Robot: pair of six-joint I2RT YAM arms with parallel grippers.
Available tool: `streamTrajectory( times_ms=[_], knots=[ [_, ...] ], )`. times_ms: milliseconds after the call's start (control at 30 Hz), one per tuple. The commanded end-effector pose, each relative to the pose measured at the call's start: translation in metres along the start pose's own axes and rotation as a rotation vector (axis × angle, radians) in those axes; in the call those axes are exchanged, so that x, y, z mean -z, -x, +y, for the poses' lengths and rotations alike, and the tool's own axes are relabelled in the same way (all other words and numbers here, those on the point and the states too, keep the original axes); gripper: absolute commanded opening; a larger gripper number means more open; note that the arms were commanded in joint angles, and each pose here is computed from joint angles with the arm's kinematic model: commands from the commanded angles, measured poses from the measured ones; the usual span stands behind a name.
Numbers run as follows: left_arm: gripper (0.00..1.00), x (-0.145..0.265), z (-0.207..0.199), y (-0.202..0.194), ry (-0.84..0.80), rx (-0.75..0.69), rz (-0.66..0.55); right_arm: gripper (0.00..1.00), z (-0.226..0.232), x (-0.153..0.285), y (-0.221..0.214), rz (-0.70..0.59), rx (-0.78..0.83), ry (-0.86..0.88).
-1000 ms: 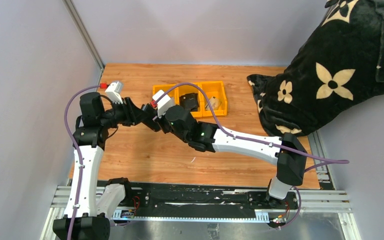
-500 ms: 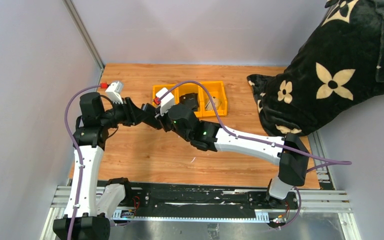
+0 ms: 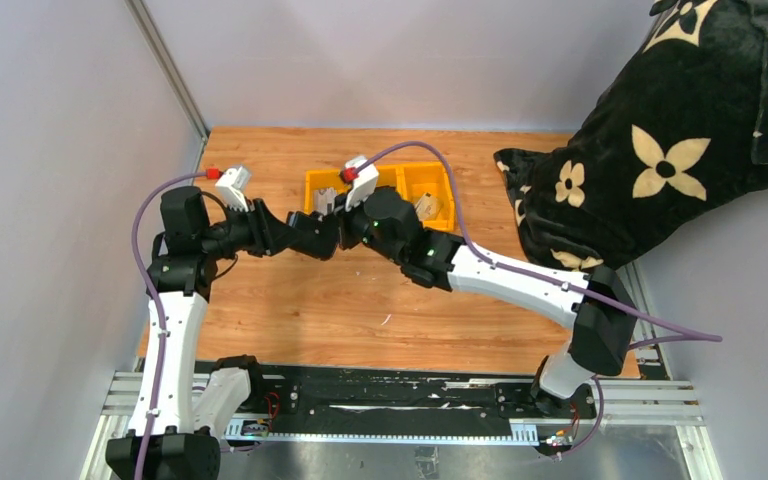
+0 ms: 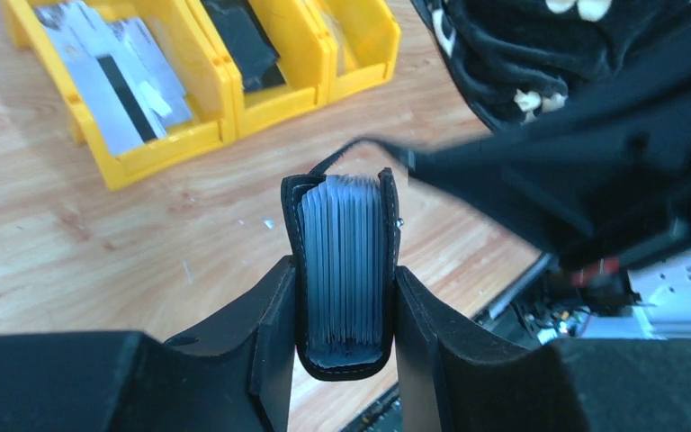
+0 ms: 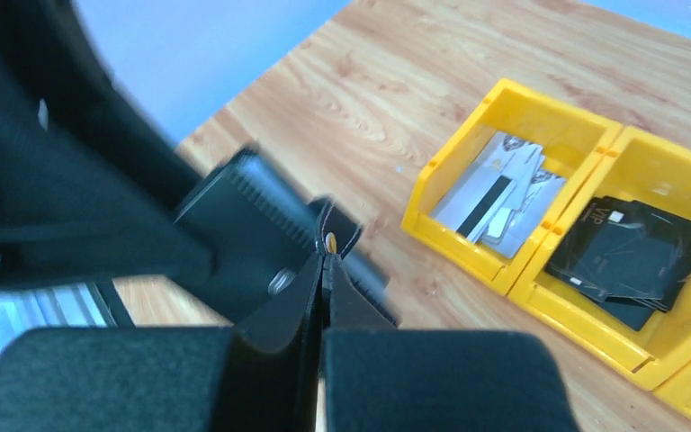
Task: Take the credit cards out of the card holder
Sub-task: Open the card holder at the center of the board.
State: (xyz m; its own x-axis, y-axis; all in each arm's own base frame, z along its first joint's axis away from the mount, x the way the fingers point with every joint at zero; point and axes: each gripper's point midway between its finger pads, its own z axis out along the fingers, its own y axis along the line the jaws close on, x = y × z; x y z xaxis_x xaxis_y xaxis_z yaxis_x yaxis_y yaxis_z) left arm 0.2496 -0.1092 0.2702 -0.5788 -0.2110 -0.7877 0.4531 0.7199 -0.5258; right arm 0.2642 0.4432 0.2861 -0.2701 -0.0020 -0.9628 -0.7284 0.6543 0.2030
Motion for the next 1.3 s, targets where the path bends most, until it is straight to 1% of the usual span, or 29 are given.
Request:
streamTrajectory(
  times_ms=[0,100,233,267,333,367,467,533,667,867,1167,1267],
  knots=[
    [0.0,0.006,-0.019,-0.019,-0.1,0.029,0.063,0.0,-0.031,0.008,0.051,-0.149,-0.173,-0.021],
    [0.0,0.007,-0.023,-0.021,-0.121,0.022,0.071,0.0,-0.035,0.008,0.056,-0.165,-0.237,0.007],
    [0.0,0.01,-0.025,-0.018,-0.121,-0.001,0.071,0.0,-0.033,0.012,0.057,-0.156,-0.231,0.044],
    [0.0,0.01,-0.025,-0.017,-0.119,-0.008,0.071,0.07,-0.031,0.015,0.054,-0.139,-0.228,0.07],
    [0.0,0.011,-0.027,-0.014,-0.122,-0.023,0.07,0.37,-0.028,0.024,0.044,-0.104,-0.241,0.128],
    [0.0,0.012,-0.029,-0.013,-0.125,-0.028,0.07,0.49,-0.028,0.031,0.04,-0.091,-0.256,0.163],
    [0.0,0.013,-0.033,-0.011,-0.146,-0.035,0.069,0.66,-0.027,0.057,0.026,-0.075,-0.311,0.279],
    [0.0,0.013,-0.037,-0.009,-0.17,-0.027,0.067,0.74,-0.017,0.07,0.023,-0.077,-0.312,0.368],
    [0.0,0.016,-0.051,-0.006,-0.239,-0.019,0.07,0.79,0.0,0.081,0.011,-0.057,-0.325,0.484],
    [0.0,0.027,-0.074,-0.001,-0.332,-0.048,0.062,0.82,0.013,0.071,0.01,-0.062,-0.374,0.575],
    [0.0,0.039,-0.093,0.003,-0.4,-0.066,0.055,0.83,0.018,0.055,0.015,-0.076,-0.456,0.606],
    [0.0,0.041,-0.096,0.001,-0.416,-0.069,0.058,0.8,0.022,0.053,0.023,-0.101,-0.503,0.639]
  ],
)
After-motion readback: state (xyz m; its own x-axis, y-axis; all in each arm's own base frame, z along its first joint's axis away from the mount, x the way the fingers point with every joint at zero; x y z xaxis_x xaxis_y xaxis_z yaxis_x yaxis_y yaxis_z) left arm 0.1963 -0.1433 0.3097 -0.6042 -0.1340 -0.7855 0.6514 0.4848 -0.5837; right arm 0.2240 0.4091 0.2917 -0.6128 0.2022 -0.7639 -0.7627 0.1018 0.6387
